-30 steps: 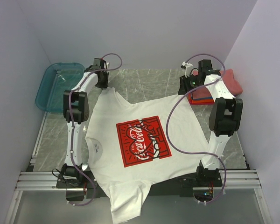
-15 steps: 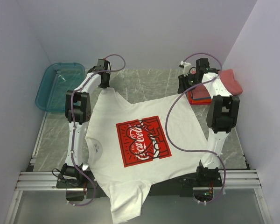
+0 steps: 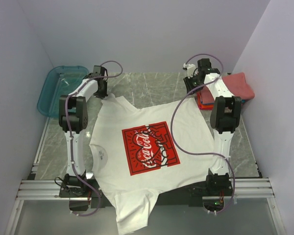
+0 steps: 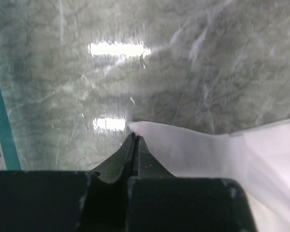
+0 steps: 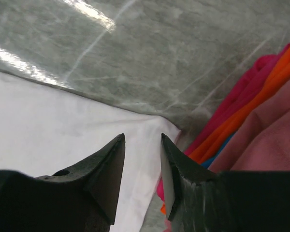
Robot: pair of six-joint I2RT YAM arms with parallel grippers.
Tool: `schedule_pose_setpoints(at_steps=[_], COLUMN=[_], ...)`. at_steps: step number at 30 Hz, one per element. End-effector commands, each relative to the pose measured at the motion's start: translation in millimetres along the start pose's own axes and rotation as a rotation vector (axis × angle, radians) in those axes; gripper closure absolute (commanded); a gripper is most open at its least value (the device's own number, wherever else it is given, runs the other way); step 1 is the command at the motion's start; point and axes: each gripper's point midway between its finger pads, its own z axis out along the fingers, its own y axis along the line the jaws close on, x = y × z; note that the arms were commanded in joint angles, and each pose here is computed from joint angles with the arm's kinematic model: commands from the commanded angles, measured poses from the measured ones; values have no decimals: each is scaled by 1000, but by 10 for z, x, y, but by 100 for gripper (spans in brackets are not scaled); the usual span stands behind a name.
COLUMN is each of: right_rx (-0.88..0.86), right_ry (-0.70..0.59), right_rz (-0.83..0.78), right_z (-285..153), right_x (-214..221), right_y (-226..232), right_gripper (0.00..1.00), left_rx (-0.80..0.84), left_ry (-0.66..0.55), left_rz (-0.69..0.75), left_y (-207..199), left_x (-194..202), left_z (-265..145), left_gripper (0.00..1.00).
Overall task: Fold and stack the t-shirts
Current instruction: Flatten the tshirt out
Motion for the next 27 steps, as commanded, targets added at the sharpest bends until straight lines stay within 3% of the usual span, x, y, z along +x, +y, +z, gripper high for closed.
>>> schedule_pose_setpoints(at_steps=[1,16,27], right_rx=[119,206,206], right_ry=[36,103,120], right_rz=[-40,-117,-125], right_z=[-18,83,121], right_x=[-2,53,88], right_y=[-217,-254,-253], right_gripper=[58,57,56], left_rx=[48,-62,-64], left_ry=[-82,-185,-197], left_rz=[-40,-118,-100], left_y=[-60,512,565], left_x=[-214,-470,-630], left_z=[-302,-592,-518], left_gripper=[100,100,100])
